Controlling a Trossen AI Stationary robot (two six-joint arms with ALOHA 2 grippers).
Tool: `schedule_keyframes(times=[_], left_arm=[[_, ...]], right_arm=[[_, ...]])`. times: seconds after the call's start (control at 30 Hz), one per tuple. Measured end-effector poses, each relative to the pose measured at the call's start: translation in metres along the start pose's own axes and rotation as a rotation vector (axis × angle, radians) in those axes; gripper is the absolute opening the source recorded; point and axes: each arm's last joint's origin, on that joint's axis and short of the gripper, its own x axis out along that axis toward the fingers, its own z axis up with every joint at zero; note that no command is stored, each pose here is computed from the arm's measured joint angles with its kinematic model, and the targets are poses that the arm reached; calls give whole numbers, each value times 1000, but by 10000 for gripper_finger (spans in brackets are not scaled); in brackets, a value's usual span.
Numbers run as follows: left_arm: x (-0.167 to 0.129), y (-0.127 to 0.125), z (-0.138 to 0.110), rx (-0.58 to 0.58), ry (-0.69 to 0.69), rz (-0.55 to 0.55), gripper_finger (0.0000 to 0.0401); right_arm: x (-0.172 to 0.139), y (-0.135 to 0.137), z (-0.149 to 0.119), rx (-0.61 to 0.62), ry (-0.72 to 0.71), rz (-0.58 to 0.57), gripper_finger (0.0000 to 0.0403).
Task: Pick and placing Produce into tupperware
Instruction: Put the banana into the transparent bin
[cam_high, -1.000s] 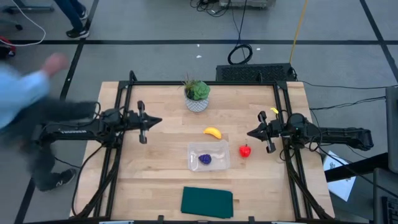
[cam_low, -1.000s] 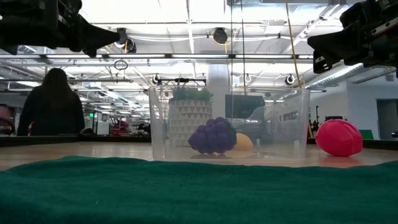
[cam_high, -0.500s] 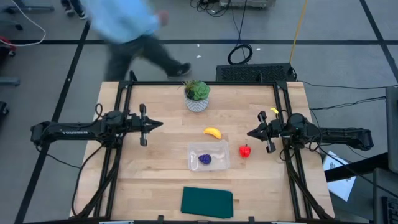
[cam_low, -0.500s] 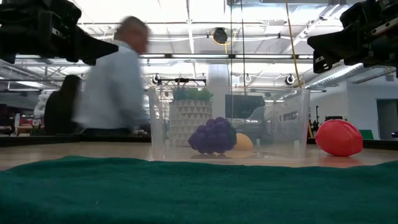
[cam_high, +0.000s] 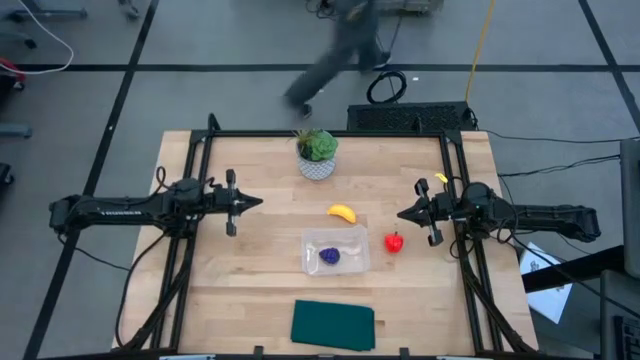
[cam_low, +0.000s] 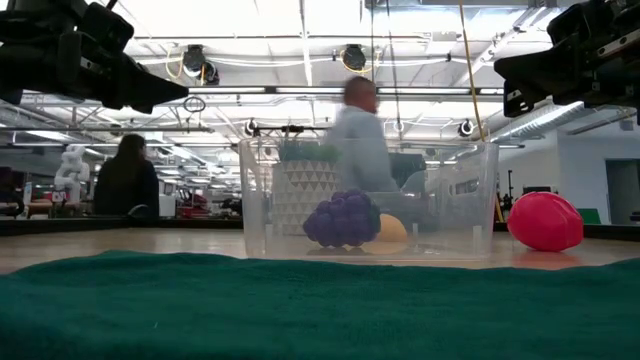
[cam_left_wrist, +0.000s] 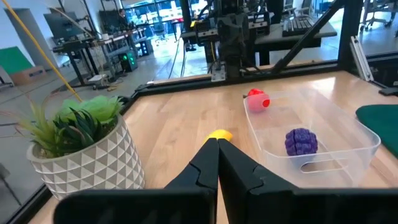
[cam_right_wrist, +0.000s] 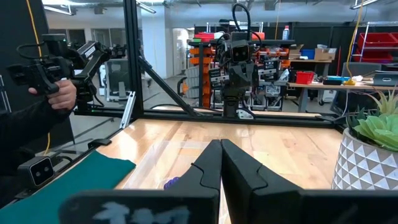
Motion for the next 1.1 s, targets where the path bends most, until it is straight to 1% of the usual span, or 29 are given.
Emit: schedule_keyframes(times=[0.23, 0.53, 0.93, 1.1], left_arm=[[0, 0, 0, 1, 1, 1, 2], [0, 0, 0, 0, 0, 2, 25], [0, 0, 0, 1, 0, 3, 26], [0, 0, 0, 1, -1, 3, 26]], right_arm=[[0, 0, 0, 0, 0, 0, 0], [0, 0, 0, 0, 0, 0, 0], [0, 0, 0, -7, 1, 0, 0], [0, 0, 0, 16, 0, 0, 0]])
